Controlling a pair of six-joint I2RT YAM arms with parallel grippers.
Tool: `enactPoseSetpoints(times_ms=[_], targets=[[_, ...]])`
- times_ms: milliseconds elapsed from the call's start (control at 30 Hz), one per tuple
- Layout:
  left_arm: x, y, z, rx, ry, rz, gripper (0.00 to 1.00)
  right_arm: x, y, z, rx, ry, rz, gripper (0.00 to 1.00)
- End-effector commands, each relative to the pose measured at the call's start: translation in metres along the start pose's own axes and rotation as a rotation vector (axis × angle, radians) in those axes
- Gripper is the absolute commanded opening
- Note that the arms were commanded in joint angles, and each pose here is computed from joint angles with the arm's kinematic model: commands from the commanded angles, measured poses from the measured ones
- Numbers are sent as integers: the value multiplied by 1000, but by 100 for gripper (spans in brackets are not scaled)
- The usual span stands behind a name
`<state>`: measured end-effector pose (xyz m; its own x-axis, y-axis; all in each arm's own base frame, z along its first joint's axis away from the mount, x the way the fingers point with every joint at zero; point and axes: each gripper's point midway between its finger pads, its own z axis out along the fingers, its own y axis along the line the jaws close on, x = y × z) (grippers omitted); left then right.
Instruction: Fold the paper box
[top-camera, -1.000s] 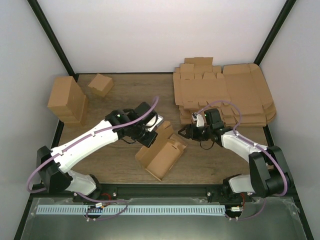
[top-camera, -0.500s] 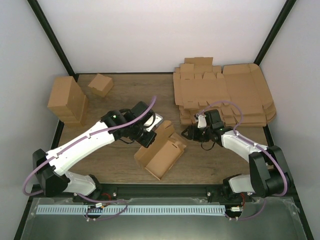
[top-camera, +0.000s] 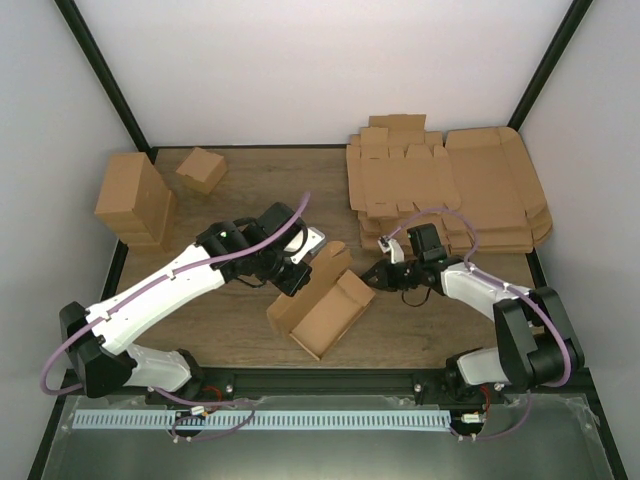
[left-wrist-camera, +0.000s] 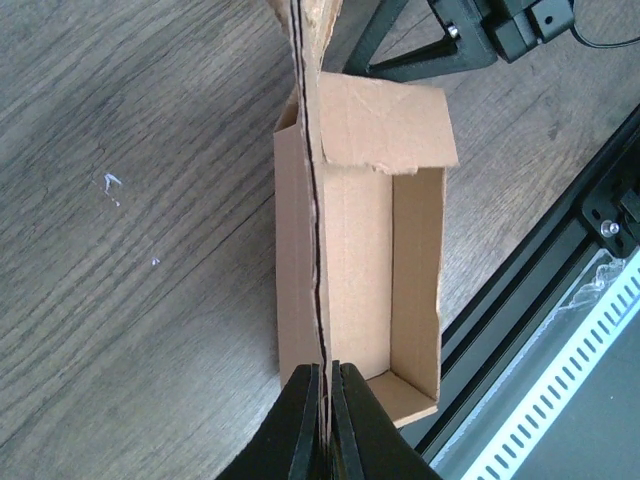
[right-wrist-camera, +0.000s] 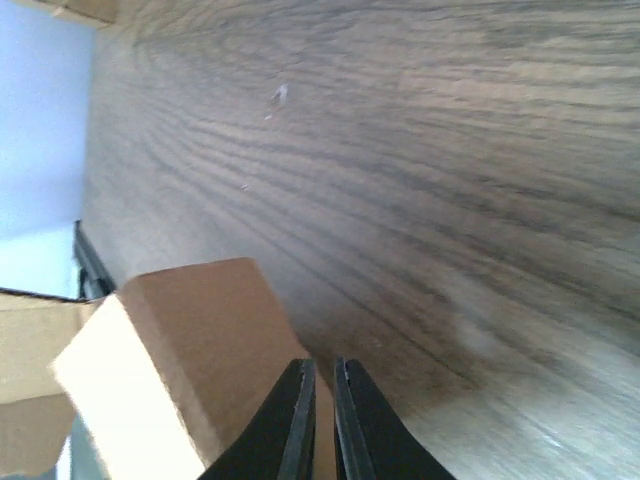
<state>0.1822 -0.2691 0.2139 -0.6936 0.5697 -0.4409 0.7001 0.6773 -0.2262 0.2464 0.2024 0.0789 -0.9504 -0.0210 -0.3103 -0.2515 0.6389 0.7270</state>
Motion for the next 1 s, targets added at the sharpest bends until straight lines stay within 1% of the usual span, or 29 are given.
enactPoseSetpoints(times_ms=[0, 100, 233, 400, 533, 667, 767, 967], targets=[[-7, -1, -7, 2, -36, 15, 4, 2, 30, -5, -167, 21, -43, 9], [-7, -1, -6, 1, -35, 12, 4, 10, 38, -8, -217, 40, -52, 10], [-8, -1, -3, 0, -30, 11, 4, 17, 41, -10, -245, 39, -56, 23], [-7, 0, 0, -3, -17, 15, 4, 23, 42, -12, -267, 40, -51, 32], [-7, 0, 0, -1, -13, 16, 4, 29, 55, -19, -331, 28, -86, 40], [-10, -4, -3, 17, -24, 17, 4, 32, 66, -25, -379, 31, -112, 41], [-11, -6, -6, 23, -32, 19, 4, 34, 68, -23, -373, 41, -124, 41], [-11, -8, -6, 34, -30, 19, 4, 39, 61, -1, -220, 62, -175, 42]])
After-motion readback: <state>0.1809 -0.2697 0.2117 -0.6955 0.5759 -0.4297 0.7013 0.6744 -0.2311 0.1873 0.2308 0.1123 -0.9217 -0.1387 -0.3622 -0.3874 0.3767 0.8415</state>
